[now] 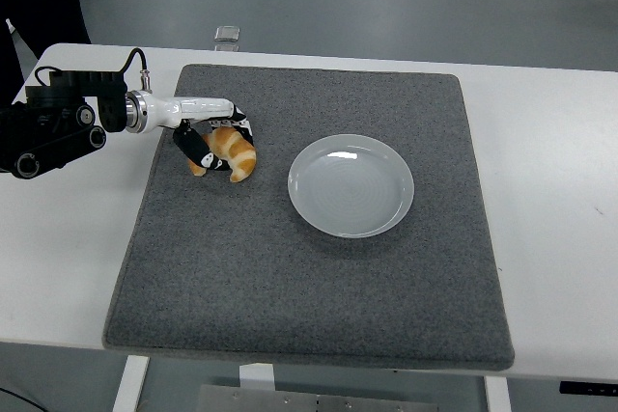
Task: Place the bread on the plate
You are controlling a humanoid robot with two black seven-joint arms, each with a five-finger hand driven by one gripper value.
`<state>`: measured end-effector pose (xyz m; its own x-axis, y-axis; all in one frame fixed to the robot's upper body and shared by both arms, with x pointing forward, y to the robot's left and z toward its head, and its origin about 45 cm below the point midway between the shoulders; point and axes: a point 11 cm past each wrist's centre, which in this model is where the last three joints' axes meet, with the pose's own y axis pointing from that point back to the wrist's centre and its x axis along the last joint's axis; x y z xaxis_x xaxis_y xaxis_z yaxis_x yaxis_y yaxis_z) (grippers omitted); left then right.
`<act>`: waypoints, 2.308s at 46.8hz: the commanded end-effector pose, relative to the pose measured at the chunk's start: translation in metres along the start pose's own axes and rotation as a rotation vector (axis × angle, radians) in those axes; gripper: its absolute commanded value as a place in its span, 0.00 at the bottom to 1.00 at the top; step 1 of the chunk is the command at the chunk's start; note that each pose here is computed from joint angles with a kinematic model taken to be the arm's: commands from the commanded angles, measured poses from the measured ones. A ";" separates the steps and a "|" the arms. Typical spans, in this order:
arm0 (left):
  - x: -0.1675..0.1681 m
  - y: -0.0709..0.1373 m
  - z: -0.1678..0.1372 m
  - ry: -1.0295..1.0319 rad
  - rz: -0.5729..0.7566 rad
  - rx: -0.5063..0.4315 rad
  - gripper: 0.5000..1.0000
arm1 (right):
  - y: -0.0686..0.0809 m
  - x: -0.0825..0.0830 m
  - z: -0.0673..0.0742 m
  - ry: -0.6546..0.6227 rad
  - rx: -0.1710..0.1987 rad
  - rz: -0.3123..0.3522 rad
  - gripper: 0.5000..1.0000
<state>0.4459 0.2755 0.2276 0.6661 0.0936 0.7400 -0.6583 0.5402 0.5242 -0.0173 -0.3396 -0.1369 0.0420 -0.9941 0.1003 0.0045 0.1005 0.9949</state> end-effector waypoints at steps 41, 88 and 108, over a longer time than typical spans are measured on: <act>0.089 0.022 0.038 -0.079 0.175 -0.075 0.00 | 0.000 0.000 0.000 0.000 0.000 0.000 0.90; 0.144 0.010 0.203 -0.140 0.195 -0.444 0.00 | 0.000 0.000 0.000 0.000 0.000 0.002 0.90; 0.085 -0.025 0.213 -0.172 0.027 -0.454 0.00 | 0.000 0.000 0.000 0.000 0.000 0.000 0.90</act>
<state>0.4451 0.0898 0.3763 0.5502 0.0158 0.8349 -0.4328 0.8605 0.2689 -0.0173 -0.3397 -0.1369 0.0420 -0.9941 0.1004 0.0045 0.1007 0.9949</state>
